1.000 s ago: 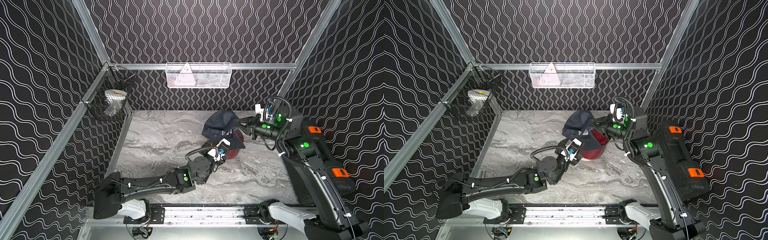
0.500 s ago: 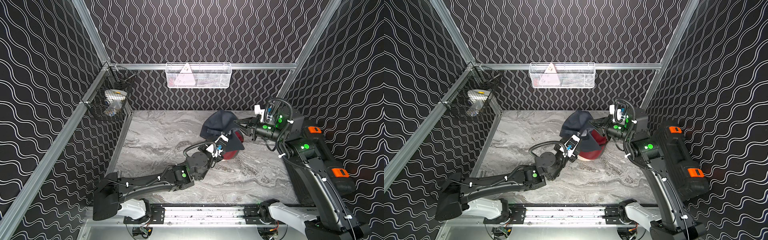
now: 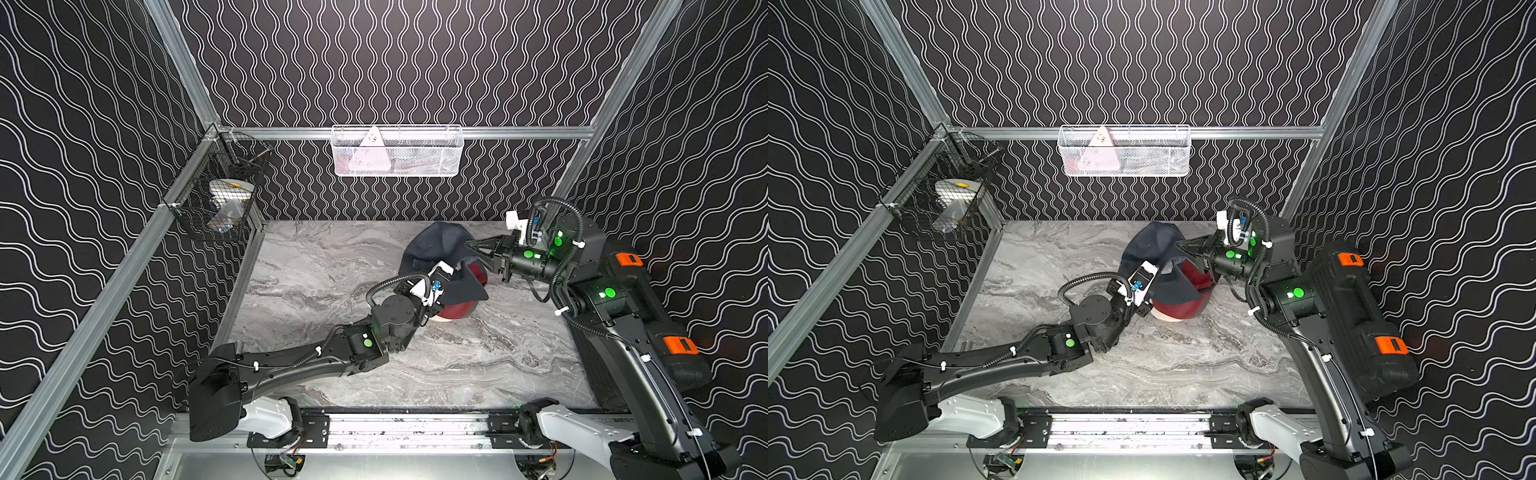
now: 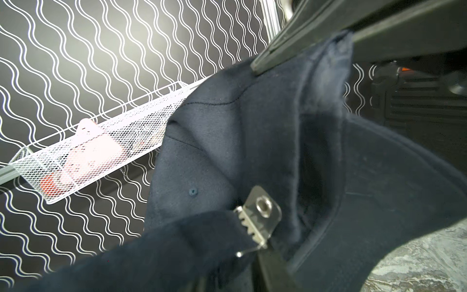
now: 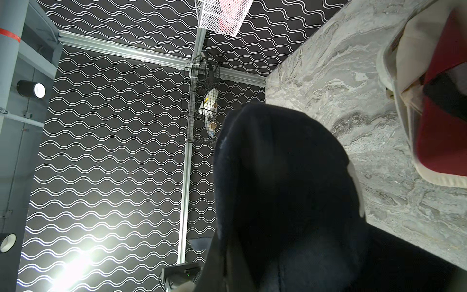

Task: Open the adjustable buckle of the baseball cap
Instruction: Pull the adjustable strap on the baseball cap.

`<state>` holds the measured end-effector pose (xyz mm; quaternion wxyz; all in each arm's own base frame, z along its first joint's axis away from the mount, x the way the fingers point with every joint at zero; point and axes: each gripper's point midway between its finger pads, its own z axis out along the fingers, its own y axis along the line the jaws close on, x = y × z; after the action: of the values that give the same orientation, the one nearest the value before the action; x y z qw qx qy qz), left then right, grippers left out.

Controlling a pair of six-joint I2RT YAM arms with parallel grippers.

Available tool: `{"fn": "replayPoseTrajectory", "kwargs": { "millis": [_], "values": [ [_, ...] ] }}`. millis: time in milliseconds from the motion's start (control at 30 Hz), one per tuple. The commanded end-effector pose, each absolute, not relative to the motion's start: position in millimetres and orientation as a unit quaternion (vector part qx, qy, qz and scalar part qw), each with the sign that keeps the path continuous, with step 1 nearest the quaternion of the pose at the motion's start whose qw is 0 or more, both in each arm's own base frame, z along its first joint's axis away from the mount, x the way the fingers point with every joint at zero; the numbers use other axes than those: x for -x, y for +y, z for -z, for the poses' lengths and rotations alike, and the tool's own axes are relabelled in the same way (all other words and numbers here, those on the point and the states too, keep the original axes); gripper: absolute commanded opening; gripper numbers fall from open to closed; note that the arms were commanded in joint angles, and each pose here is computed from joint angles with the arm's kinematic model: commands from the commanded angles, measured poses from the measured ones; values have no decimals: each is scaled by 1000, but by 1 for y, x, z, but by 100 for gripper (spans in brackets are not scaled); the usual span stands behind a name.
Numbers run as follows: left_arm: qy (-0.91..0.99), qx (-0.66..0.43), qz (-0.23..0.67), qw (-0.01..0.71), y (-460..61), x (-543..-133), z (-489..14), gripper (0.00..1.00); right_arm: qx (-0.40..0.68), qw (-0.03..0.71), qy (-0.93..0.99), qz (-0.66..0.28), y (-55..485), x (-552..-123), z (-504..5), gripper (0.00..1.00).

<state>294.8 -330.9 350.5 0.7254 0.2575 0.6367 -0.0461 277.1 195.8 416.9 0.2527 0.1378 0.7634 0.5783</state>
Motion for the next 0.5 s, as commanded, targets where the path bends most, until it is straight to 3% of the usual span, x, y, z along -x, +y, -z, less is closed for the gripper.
{"fn": "replayPoseTrajectory", "kwargs": {
  "millis": [0,200,467],
  "values": [
    [633,-267,66,724,-335,-292,-356,19,-131,264,756,-585,196,-278,-423,0],
    [647,-290,72,701,-333,-286,-352,0,-136,250,779,-558,196,-284,-399,0],
    [674,-330,69,657,-322,-272,-358,0,-126,241,818,-507,193,-289,-364,0]
  ]
}}
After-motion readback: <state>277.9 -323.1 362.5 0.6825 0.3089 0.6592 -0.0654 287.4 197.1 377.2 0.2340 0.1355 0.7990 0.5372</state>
